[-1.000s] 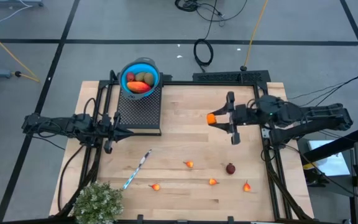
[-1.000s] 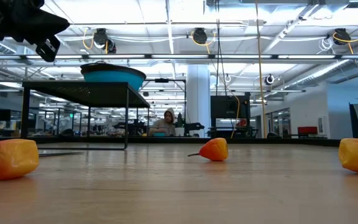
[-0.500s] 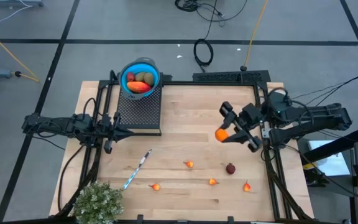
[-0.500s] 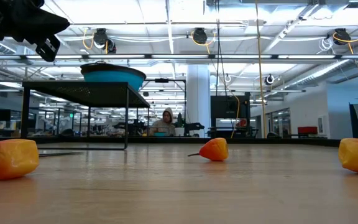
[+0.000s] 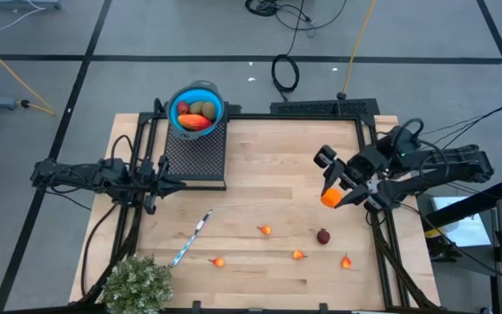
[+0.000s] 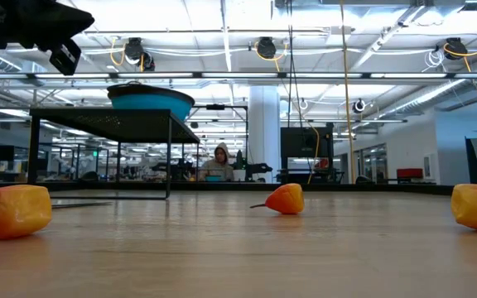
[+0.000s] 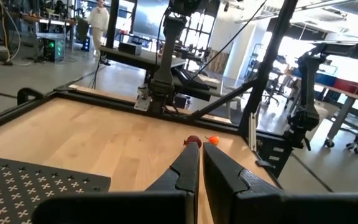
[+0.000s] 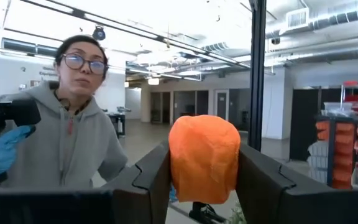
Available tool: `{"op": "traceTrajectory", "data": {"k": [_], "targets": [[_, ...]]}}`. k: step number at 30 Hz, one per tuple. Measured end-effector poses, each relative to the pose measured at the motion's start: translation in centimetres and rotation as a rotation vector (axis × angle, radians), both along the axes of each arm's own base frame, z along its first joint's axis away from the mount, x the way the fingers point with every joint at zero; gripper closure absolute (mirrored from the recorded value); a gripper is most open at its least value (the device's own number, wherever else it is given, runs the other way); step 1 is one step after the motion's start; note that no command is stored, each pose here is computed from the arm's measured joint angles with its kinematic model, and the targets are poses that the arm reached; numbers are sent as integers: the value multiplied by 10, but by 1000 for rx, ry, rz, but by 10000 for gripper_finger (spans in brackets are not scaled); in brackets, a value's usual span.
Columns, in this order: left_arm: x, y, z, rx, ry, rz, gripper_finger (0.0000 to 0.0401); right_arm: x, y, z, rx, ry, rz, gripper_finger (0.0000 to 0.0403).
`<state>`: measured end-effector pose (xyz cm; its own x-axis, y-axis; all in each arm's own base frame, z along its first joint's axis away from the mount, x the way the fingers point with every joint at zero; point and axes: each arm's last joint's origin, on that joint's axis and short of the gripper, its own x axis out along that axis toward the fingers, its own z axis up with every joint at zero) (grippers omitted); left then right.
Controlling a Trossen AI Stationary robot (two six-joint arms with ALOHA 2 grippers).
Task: Pick & Place Fruit
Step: Put the orange into the blue strainer bowl on the shelf
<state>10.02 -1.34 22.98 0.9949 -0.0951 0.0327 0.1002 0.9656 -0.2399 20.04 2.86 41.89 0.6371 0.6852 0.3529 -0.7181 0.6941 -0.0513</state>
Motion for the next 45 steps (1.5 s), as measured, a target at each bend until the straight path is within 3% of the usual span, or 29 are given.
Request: {"op": "traceTrajectory", "data": {"k": [6, 12, 18, 24, 31, 36, 45], "targets": [[0, 0, 0, 0, 1, 0, 382, 5, 0, -7, -10, 73, -5, 262], [0, 0, 0, -9, 1, 0, 382, 14, 0, -26, -108, 192, -53, 268], [0, 0, 3, -19, -27, -1, 382, 18, -3, -48, -193, 362, -200, 269], [-1, 0, 9, -112, -80, -7, 382, 18, -7, -65, -316, 482, -374, 269], [-1, 0, 13, -166, -116, -13, 382, 18, -17, -76, -512, 542, -693, 269], [-1, 2, 13, -262, -118, 34, 382, 24, -23, -80, -681, 528, -917, 265], [15, 1, 14, -357, -123, 80, 354, 54, -30, -105, -1053, 581, -1122, 265]]}}
